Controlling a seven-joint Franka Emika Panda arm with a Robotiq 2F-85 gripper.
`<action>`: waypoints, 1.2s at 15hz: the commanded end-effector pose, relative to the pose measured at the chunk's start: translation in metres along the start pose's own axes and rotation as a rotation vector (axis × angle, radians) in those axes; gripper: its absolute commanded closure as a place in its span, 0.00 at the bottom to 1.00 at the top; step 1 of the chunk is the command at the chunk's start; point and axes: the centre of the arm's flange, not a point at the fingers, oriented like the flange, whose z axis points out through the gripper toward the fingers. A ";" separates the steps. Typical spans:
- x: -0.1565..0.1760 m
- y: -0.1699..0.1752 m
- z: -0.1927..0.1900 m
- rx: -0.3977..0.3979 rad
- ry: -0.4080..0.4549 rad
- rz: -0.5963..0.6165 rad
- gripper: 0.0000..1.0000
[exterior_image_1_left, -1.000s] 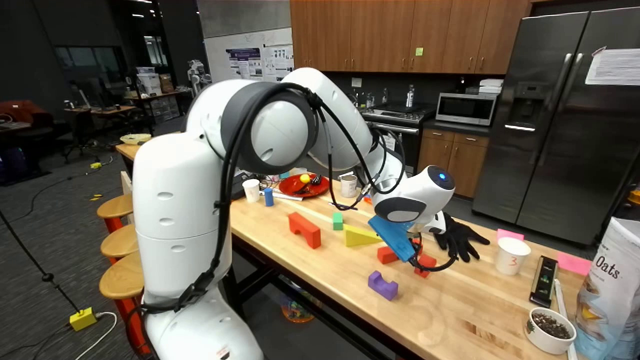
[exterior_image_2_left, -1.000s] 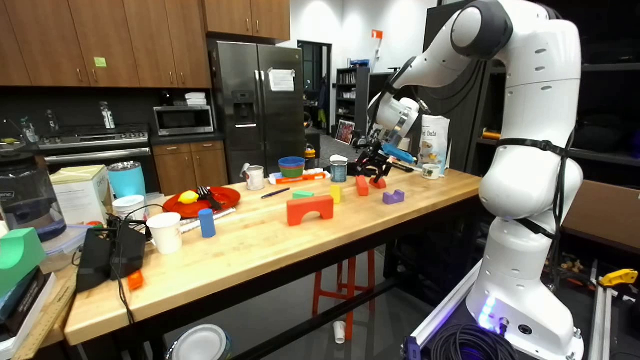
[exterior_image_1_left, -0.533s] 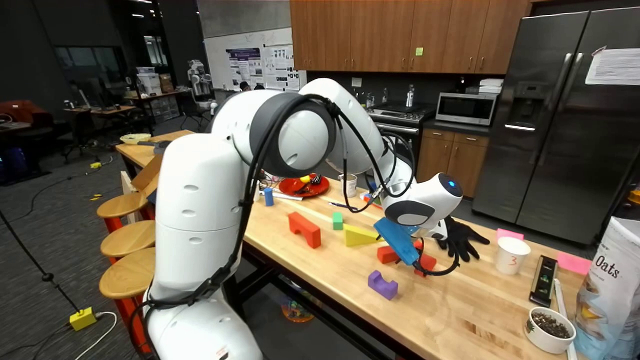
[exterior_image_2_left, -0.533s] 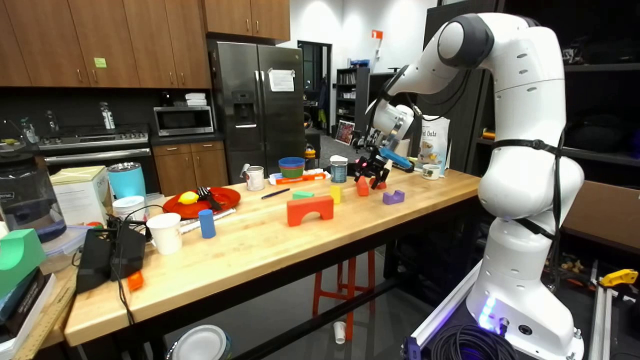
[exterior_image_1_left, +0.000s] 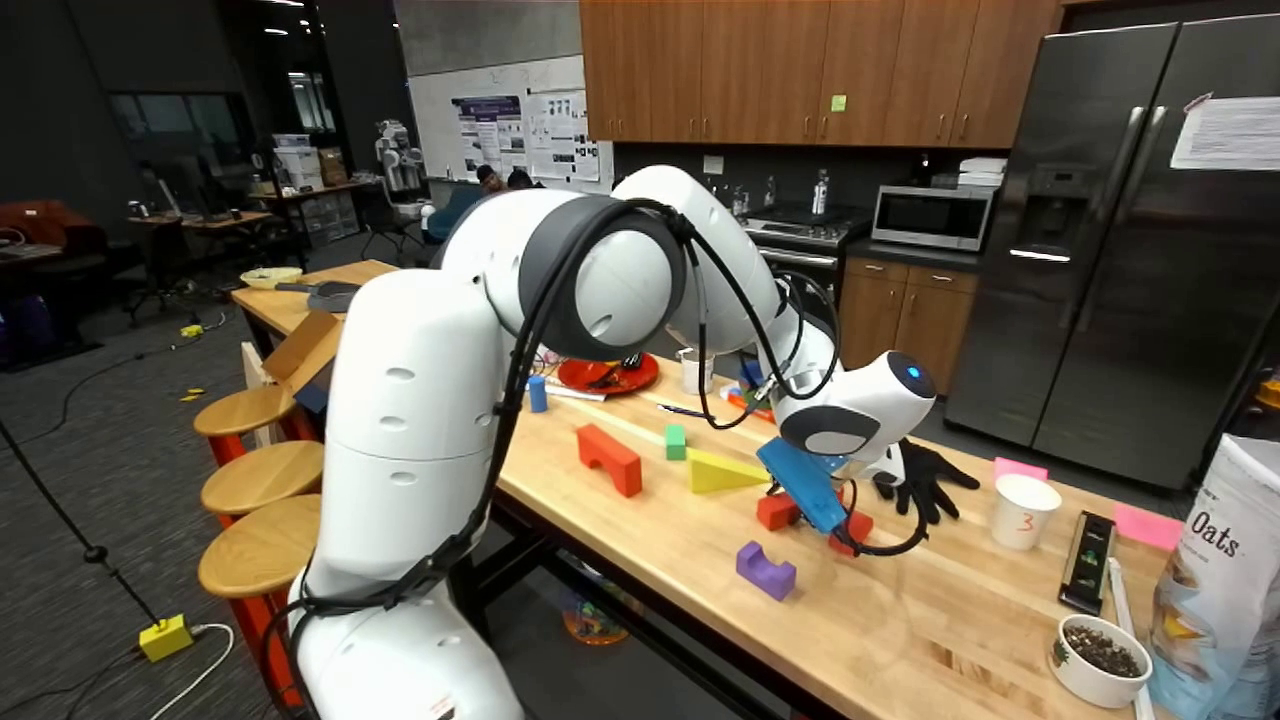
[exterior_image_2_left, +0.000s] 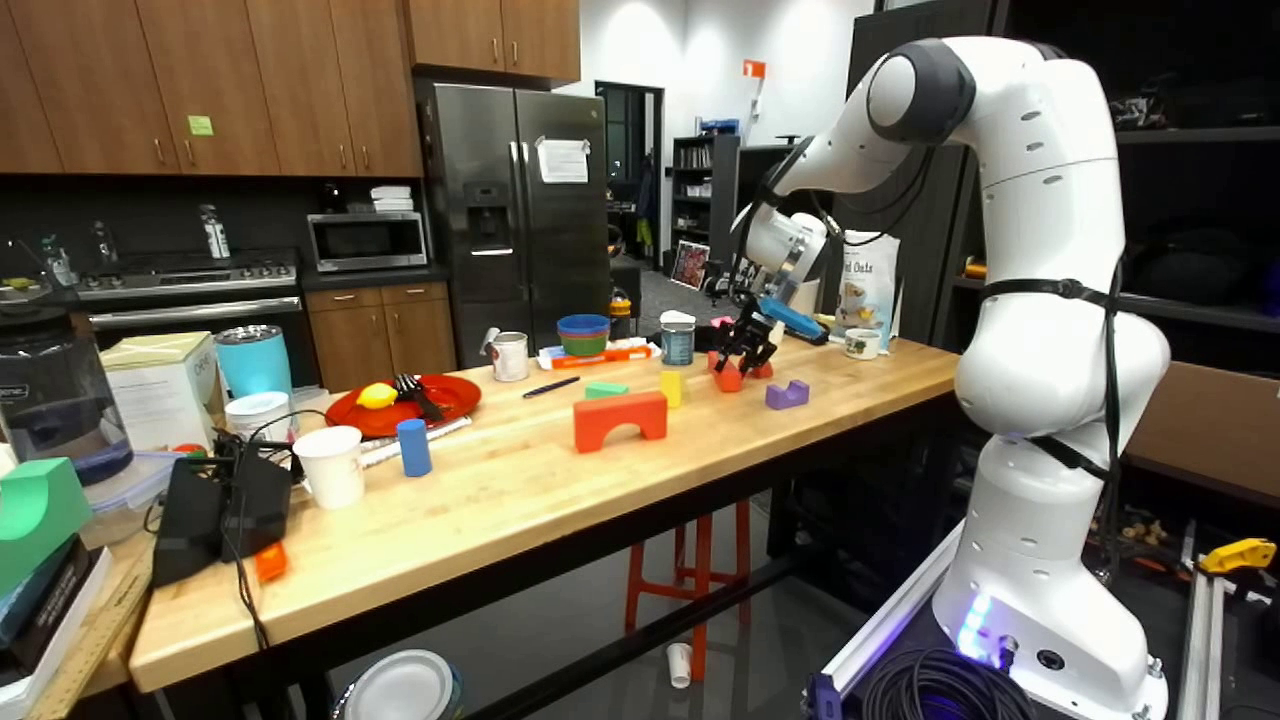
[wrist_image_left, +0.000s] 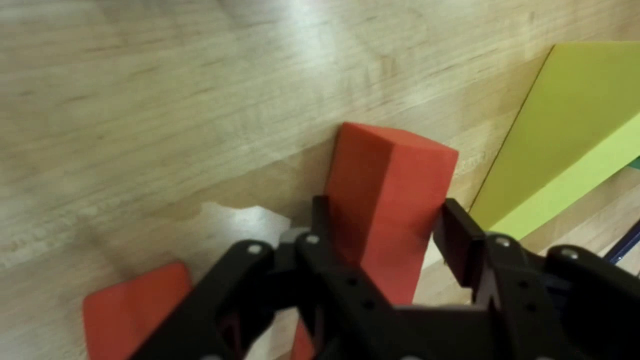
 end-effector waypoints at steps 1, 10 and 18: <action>0.004 -0.002 -0.013 0.000 0.013 0.023 0.74; -0.007 -0.031 -0.041 -0.006 0.051 -0.043 0.82; -0.066 -0.077 -0.082 -0.125 0.149 -0.261 0.82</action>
